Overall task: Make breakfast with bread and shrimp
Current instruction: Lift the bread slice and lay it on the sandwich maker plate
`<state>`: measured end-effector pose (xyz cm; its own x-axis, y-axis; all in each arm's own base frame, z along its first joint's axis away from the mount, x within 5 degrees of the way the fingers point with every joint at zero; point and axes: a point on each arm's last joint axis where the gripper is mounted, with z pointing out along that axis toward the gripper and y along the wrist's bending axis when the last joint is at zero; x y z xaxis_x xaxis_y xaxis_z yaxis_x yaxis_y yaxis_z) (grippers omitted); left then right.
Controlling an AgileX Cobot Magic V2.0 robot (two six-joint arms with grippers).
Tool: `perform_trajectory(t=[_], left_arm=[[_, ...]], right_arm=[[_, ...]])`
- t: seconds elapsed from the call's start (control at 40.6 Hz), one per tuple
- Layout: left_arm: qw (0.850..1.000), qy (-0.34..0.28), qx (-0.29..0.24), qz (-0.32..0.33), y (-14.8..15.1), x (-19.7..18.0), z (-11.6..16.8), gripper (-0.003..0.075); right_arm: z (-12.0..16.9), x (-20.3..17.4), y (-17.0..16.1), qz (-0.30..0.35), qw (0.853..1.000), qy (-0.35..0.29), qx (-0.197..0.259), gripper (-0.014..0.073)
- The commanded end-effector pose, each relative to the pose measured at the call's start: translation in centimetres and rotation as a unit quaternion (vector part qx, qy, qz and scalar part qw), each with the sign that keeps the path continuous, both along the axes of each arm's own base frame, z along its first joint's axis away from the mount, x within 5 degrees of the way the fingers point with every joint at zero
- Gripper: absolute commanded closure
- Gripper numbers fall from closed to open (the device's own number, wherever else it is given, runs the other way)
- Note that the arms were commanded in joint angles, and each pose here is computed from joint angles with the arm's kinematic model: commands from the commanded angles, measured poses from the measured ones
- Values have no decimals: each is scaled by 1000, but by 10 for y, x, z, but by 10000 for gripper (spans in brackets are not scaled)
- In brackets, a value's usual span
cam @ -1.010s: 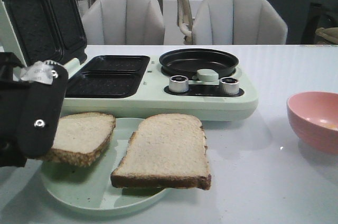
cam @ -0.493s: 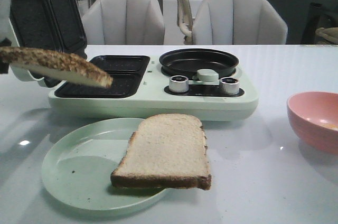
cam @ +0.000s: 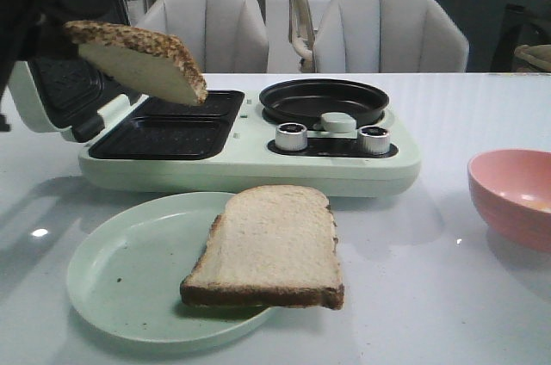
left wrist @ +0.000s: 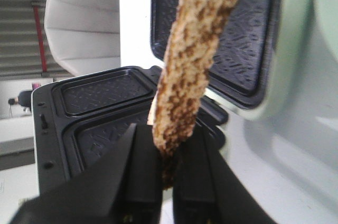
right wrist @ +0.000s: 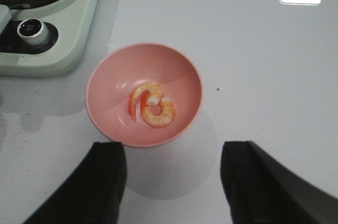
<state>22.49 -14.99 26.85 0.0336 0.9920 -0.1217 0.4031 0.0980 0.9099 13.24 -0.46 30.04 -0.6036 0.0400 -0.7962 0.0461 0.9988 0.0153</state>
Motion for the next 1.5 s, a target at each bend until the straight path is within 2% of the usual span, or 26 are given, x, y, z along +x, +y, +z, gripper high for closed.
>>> perform_trajectory(t=[0.0, 0.419, 0.542, 0.665, 0.912, 1.183, 1.257, 1.331, 1.429, 1.479], left_arm=[[999, -36, -15, 17, -7, 26, 22, 619], [995, -49, -74, 41, -27, 143, 33, 619], [994, -49, -87, 33, -33, 171, 28, 619], [995, -40, -82, 43, -32, 194, 10, 619], [997, -7, -62, 55, -28, 207, -25, 619], [997, 21, -47, 62, -24, 199, -45, 611], [996, 25, -49, 64, -23, 199, -47, 560], [996, 23, -47, 73, -22, 199, -47, 467], [995, 18, -40, 88, -19, 199, -46, 303], [995, 15, -36, 97, -17, 199, -46, 251]], right_arm=[[16, 5, -2, -2, 999, -49, -8, 88], [16, 5, -2, -2, 999, -49, -8, 88], [16, 5, -2, -2, 999, -49, -8, 88], [16, 5, -2, -2, 999, -49, -8, 88], [16, 5, -2, -2, 999, -49, -8, 88], [16, 5, -2, -2, 999, -49, -8, 88], [16, 5, -2, -2, 999, -49, -8, 88], [16, 5, -2, -2, 999, -49, -8, 88], [16, 5, -2, -2, 999, -49, -8, 88], [16, 5, -2, -2, 999, -49, -8, 88]])
